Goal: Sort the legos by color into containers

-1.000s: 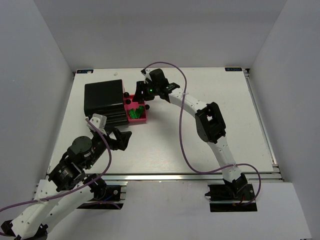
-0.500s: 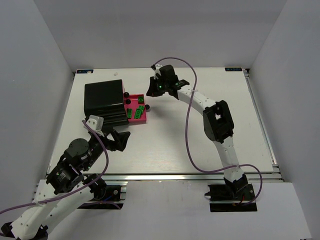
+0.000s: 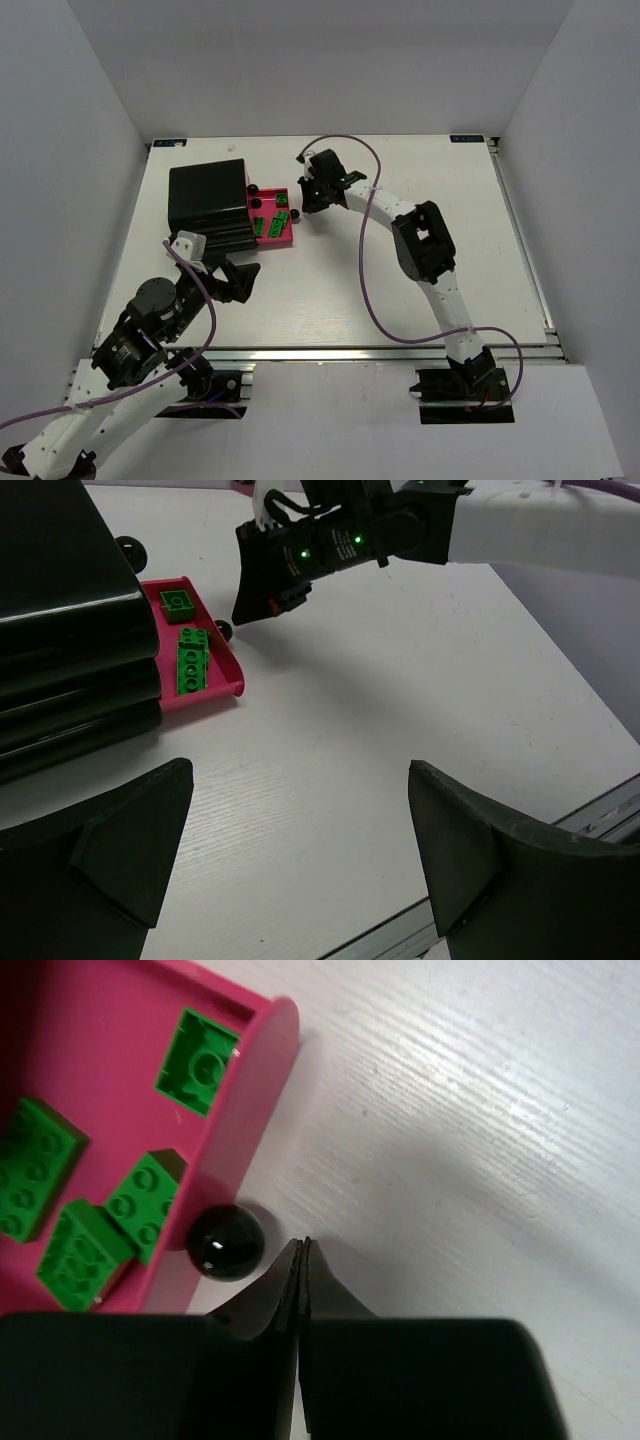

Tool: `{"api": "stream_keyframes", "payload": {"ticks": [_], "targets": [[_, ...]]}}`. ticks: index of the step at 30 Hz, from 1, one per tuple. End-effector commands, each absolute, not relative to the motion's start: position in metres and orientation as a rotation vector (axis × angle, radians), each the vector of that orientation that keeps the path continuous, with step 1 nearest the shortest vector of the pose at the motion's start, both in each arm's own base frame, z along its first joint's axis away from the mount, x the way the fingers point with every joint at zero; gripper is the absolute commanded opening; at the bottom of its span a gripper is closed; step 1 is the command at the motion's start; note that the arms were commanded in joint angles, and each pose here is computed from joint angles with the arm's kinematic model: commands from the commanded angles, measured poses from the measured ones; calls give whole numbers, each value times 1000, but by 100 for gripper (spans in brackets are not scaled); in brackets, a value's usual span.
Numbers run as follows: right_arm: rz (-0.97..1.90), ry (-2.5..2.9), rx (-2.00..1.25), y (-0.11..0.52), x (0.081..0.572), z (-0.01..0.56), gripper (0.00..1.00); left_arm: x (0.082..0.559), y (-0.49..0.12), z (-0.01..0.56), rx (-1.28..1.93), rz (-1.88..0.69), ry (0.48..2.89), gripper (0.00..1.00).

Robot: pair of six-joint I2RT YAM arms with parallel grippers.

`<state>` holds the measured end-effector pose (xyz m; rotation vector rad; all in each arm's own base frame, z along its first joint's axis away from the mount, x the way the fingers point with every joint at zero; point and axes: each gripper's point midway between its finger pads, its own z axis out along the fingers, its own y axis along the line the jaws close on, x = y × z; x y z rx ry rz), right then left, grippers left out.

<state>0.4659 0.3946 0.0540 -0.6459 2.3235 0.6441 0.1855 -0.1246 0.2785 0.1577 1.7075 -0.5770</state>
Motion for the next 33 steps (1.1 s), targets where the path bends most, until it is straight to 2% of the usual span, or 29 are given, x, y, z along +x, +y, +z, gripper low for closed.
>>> {"api": "stream_keyframes", "payload": {"ticks": [1, 10, 11, 12, 14, 23, 33], "targets": [[541, 2290, -672, 393, 477, 54, 0, 185, -125, 280, 161, -582, 1701, 98], [652, 2317, -742, 410, 457, 41, 0, 185, -125, 280, 159, -584, 1698, 98], [671, 2317, -750, 412, 454, 41, 2, 185, -125, 280, 161, -582, 1701, 98], [686, 2312, -762, 417, 451, 41, 10, 185, -125, 280, 159, -581, 1699, 98], [729, 2313, -771, 422, 445, 43, 15, 185, -125, 280, 161, -582, 1701, 98], [793, 2296, -786, 442, 435, 51, 26, 185, -125, 280, 159, -581, 1699, 98], [862, 2273, -796, 467, 430, 55, 29, 185, -124, 279, 156, -579, 1701, 98]]}}
